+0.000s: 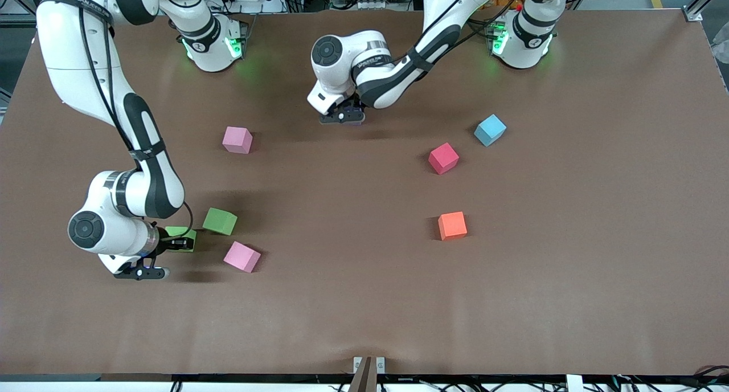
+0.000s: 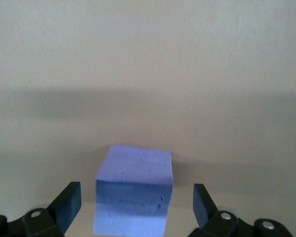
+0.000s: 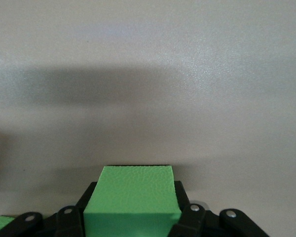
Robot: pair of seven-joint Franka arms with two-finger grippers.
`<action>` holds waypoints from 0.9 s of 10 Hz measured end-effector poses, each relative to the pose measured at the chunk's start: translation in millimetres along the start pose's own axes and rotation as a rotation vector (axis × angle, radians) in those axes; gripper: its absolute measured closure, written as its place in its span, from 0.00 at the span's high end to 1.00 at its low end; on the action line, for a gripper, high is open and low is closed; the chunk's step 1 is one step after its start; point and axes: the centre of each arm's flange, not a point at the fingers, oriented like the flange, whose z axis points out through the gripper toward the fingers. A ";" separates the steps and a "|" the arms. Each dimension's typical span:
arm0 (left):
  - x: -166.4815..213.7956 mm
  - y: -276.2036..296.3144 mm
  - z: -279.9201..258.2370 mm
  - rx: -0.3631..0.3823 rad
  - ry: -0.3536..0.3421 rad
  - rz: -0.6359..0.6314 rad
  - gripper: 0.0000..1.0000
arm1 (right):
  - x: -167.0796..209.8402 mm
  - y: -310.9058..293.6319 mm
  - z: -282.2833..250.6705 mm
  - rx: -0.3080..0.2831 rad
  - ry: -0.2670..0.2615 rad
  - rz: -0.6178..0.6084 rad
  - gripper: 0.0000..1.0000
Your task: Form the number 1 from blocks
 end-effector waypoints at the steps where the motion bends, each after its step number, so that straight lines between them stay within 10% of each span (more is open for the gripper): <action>1: 18.1 -7.6 -6.5 -0.001 0.023 -0.028 1.00 | 1.0 0.3 -2.7 0.000 0.006 0.000 0.64; 6: 121.3 -65.7 -51.8 -0.049 0.078 -0.185 1.00 | 4.7 -11.6 -136.4 -0.001 0.172 0.077 0.64; 9: 182.6 -112.2 -66.8 -0.071 0.087 -0.235 1.00 | -21.5 -152.1 -161.8 0.031 0.170 0.172 0.64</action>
